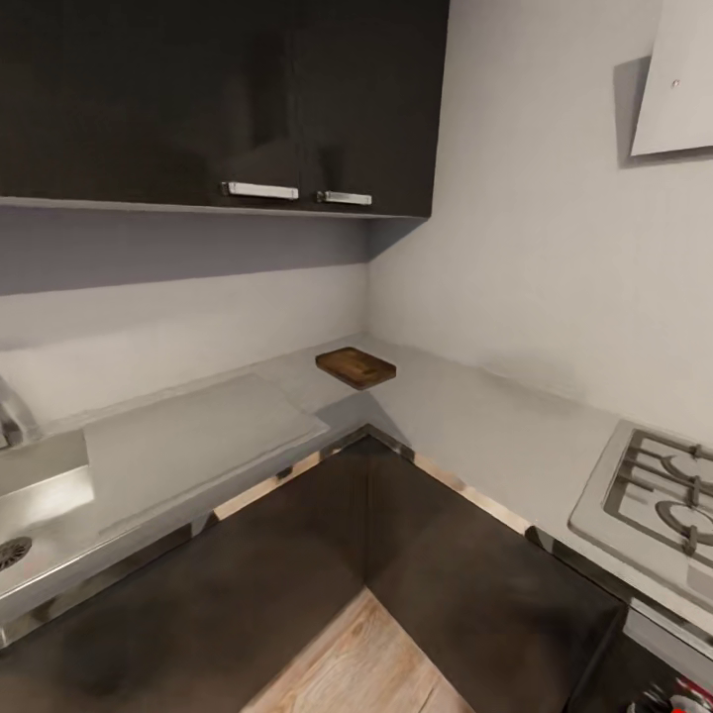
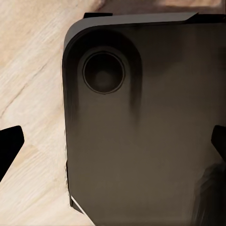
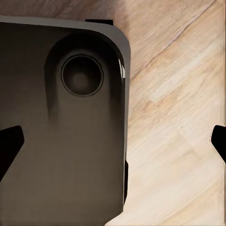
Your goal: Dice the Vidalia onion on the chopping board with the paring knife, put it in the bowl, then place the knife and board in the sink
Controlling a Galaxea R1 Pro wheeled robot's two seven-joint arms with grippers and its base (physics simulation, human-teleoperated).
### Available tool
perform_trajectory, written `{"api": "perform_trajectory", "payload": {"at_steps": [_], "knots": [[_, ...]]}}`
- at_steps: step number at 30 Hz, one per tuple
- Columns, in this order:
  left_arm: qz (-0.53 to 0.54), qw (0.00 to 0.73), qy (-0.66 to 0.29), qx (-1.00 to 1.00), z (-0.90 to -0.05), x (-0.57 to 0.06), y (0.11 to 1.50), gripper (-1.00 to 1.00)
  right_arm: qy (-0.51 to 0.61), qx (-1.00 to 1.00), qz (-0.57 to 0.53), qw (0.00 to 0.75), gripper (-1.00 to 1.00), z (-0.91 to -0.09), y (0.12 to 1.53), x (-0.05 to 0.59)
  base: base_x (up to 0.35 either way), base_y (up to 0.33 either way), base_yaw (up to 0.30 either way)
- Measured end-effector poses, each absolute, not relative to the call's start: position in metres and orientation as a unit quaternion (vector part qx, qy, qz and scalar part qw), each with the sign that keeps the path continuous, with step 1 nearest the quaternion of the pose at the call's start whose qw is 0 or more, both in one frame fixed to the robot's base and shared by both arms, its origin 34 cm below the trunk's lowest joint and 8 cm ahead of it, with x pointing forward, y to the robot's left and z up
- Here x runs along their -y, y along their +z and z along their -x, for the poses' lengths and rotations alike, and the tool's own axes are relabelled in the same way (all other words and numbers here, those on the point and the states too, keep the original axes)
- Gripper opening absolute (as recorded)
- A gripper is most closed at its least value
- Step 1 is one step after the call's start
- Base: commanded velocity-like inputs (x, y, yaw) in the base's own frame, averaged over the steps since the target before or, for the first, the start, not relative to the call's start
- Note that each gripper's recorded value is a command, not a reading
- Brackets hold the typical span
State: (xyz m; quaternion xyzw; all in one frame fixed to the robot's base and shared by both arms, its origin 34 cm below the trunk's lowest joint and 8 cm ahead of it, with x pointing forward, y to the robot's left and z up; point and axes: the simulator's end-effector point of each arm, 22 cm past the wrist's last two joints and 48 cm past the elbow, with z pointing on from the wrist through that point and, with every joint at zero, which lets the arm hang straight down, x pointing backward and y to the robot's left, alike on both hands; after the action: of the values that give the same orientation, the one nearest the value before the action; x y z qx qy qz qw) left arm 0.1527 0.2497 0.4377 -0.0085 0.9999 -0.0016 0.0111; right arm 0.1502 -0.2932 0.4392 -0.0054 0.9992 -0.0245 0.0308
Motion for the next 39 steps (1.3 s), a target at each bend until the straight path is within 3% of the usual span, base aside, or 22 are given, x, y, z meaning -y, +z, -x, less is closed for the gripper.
{"api": "perform_trajectory", "payload": {"at_steps": [8, 39], "knots": [[0.008, 0.013, -0.001, -1.000, -0.154, -0.250, 0.438, 1.00, -0.024, -0.999, 0.006, 0.030, 1.00, -0.149, 0.439, 0.293, 0.142, -0.014, 0.000], [0.012, 0.012, -0.007, -1.000, -0.154, -0.240, 0.477, 1.00, -0.025, -0.999, 0.004, 0.029, 1.00, -0.149, 0.478, 0.293, 0.002, 0.000, 0.000]]}}
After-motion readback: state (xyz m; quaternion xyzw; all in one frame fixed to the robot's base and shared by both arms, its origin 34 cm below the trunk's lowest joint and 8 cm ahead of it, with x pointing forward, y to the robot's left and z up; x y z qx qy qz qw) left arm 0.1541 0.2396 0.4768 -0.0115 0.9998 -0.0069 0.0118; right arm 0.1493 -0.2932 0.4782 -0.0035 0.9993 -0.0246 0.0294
